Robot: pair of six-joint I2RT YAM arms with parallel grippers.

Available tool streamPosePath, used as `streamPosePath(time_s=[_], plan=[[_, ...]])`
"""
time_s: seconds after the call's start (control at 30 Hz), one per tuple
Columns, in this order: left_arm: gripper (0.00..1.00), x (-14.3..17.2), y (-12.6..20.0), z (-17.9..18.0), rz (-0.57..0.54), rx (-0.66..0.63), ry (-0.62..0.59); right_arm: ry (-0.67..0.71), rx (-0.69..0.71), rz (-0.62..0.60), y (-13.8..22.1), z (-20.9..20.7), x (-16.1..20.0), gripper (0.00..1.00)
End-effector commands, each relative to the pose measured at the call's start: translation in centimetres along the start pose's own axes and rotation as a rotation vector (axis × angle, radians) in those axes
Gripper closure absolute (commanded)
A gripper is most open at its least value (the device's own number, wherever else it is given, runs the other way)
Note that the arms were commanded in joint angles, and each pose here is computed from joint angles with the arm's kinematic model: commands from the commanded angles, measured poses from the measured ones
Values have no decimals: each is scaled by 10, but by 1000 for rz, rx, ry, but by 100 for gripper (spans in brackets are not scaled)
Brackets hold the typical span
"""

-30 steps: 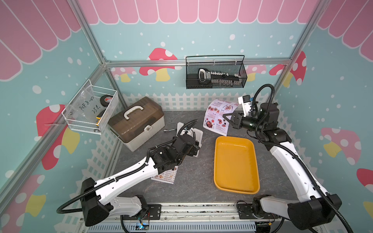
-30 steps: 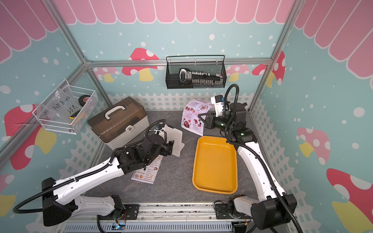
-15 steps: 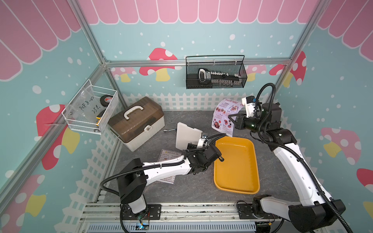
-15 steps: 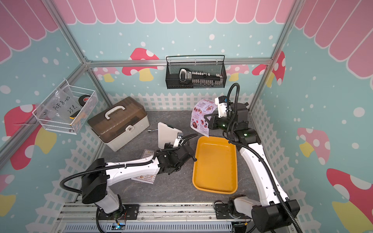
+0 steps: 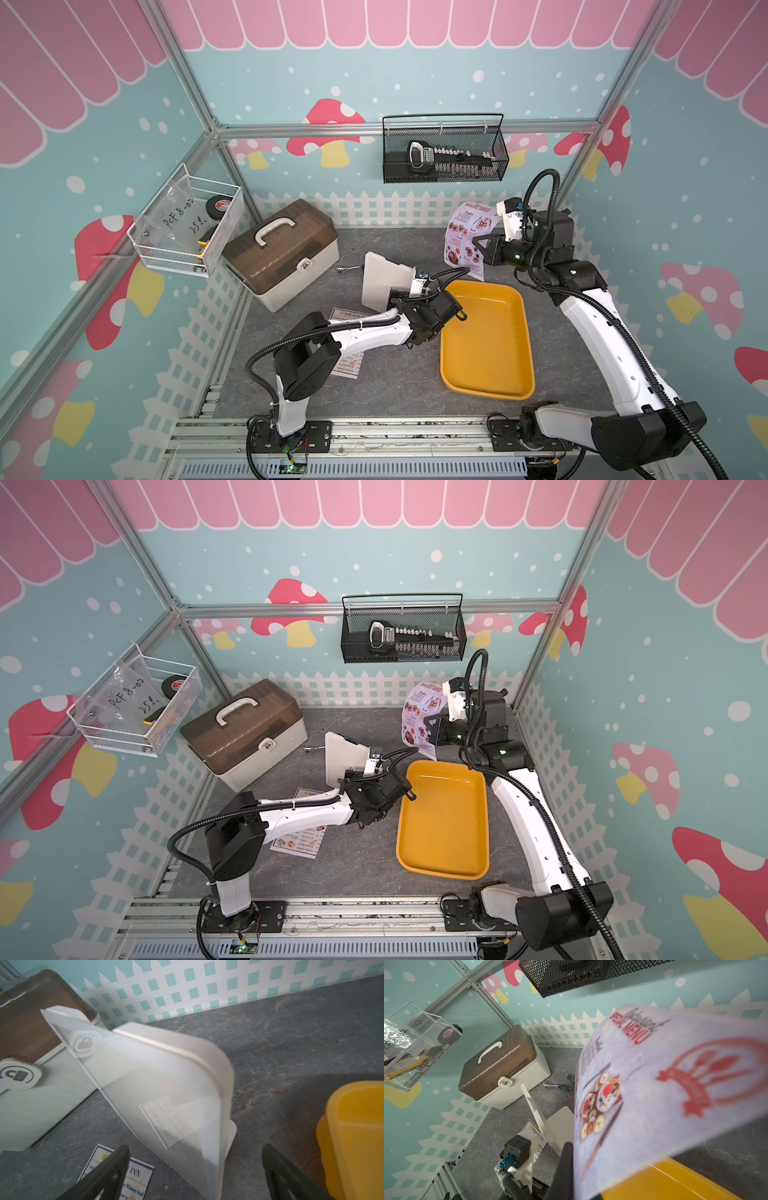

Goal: Replace the menus in the menu holders
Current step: Adjust the menu holder at the center of the board.

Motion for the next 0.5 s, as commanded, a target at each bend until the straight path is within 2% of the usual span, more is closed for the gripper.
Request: streamPosePath(time_s=[0.0, 0.47], plan=[[1, 4, -6, 14, -6, -44, 13, 37, 11, -5, 2, 2, -5, 100], [1, 37, 7, 70, 47, -43, 38, 52, -32, 41, -9, 15, 0, 98]])
Point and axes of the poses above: each gripper's point midway between its finger pads, its own y axis back along the fingers, its own z axis along the line the jaws close on, x = y × z, the point moved 8 cm from there along y, back along the fingers, and after that the axes turned 7 degrees about -y, right-handed, at the moved point
